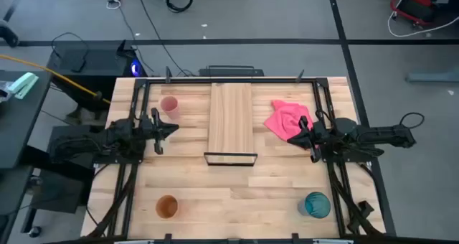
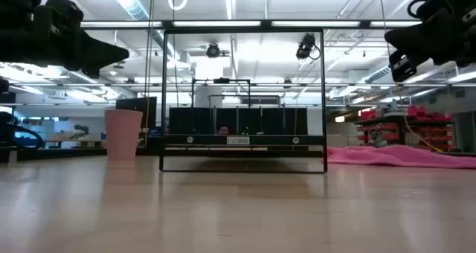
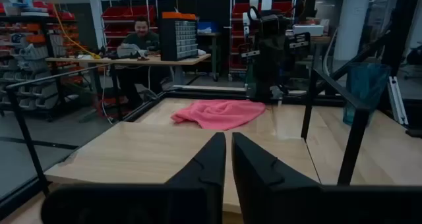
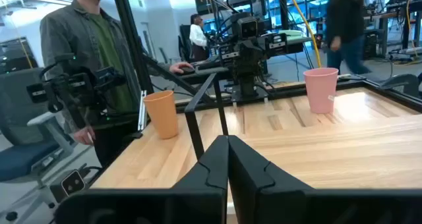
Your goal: Stack small to large cups/mugs on shelf
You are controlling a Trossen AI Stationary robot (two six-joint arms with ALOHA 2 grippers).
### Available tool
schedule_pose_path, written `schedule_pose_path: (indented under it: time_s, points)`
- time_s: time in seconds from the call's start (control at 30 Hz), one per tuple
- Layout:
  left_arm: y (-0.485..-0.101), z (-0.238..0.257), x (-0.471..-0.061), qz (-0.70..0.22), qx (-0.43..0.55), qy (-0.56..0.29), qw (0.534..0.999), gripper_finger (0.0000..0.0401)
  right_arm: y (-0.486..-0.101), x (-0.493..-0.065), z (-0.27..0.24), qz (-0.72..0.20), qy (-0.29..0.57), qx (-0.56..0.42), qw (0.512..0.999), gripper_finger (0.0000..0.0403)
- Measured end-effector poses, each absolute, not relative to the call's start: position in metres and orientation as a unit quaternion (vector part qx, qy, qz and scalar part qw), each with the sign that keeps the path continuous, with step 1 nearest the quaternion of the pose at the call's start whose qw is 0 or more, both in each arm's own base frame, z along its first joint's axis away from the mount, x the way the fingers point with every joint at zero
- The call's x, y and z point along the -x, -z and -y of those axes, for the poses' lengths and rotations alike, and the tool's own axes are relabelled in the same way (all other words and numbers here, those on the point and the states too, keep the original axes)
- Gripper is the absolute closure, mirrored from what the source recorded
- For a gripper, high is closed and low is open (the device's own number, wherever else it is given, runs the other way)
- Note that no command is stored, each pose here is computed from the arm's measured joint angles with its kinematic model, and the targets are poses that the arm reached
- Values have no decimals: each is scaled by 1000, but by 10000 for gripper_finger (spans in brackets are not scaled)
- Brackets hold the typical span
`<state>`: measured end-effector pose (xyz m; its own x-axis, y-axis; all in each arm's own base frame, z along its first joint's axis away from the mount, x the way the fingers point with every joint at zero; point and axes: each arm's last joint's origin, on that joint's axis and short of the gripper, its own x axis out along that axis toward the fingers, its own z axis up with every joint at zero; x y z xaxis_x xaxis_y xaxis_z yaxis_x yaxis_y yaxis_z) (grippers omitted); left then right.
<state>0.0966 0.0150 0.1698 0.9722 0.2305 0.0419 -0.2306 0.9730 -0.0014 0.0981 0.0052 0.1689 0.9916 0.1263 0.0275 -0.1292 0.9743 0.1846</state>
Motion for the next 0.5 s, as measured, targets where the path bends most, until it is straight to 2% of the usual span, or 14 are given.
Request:
schedule_pose_path:
  time_s: [0.27, 0.5]
  points:
    - [-170, -15, -97, 21, -2, -116, 993, 376, -169, -98, -5, 8, -64, -93, 994, 391]
    - [-170, -15, -97, 21, -2, -116, 993, 368, -169, -98, -5, 8, -64, -93, 994, 391]
